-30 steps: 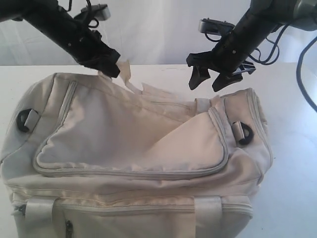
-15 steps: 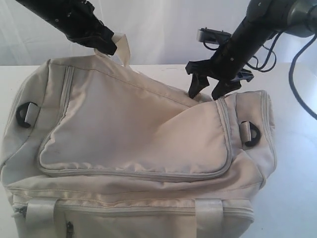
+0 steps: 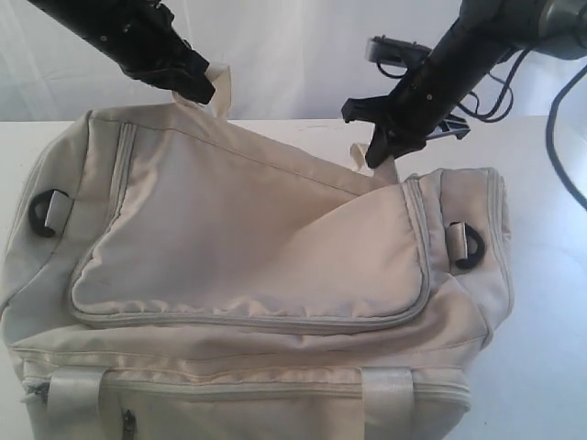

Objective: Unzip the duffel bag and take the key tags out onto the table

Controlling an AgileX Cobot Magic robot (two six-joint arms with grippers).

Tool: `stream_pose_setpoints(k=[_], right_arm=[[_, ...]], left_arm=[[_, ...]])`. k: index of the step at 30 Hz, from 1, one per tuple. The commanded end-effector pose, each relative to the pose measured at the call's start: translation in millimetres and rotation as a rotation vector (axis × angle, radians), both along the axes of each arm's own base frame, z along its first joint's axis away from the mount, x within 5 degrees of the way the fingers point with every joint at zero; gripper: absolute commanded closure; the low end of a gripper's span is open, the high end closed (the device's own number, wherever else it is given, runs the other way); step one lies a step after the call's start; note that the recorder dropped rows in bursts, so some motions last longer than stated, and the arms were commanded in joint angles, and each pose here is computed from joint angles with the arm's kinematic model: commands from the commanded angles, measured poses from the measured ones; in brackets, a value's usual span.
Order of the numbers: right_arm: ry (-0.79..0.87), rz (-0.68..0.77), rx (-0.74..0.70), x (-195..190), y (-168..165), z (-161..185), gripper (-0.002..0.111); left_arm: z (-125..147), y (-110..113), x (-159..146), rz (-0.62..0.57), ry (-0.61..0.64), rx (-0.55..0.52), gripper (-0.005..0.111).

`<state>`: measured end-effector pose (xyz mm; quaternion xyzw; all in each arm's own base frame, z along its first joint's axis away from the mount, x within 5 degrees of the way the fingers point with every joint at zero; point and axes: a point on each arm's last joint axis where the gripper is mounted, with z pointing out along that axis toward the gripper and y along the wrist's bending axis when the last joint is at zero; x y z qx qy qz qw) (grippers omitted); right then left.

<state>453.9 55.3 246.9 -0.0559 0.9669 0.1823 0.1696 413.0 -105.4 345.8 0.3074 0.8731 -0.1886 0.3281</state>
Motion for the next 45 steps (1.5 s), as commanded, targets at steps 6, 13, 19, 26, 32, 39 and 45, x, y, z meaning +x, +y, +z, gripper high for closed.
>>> stream_pose_setpoints(k=[6, 13, 19, 26, 32, 39, 45], right_arm=[[-0.126, 0.009, 0.021, -22.4, -0.4, 64.4, 0.108], [-0.122, 0.052, 0.022, -36.6, 0.5, 81.8, 0.108], [-0.098, 0.072, 0.020, -39.8, 0.8, 81.7, 0.108], [-0.081, 0.079, 0.020, -41.4, 1.0, 81.1, 0.108], [-0.082, 0.083, 0.019, -41.4, 1.0, 81.1, 0.108], [-0.120, 0.068, 0.021, -38.0, 0.8, 82.5, 0.108], [-0.139, 0.058, 0.039, -36.3, 1.9, 83.9, 0.108]], left_arm=[[16.1, -0.1, -9.7, 0.006, 0.006, -0.033, 0.079], [30.1, -1.8, -9.5, 0.050, 0.005, -0.096, 0.028], [48.1, -20.9, -19.9, -0.070, 0.124, -0.341, 0.032], [-2.0, -45.4, -5.3, -0.440, 0.006, -0.164, 0.032], [-22.1, -87.5, 7.2, -0.557, -0.249, -0.070, 0.032], [-44.4, -132.2, 0.5, -0.596, -0.226, -0.095, 0.032], [-56.1, -146.1, 6.6, -0.544, -0.207, -0.198, 0.032]])
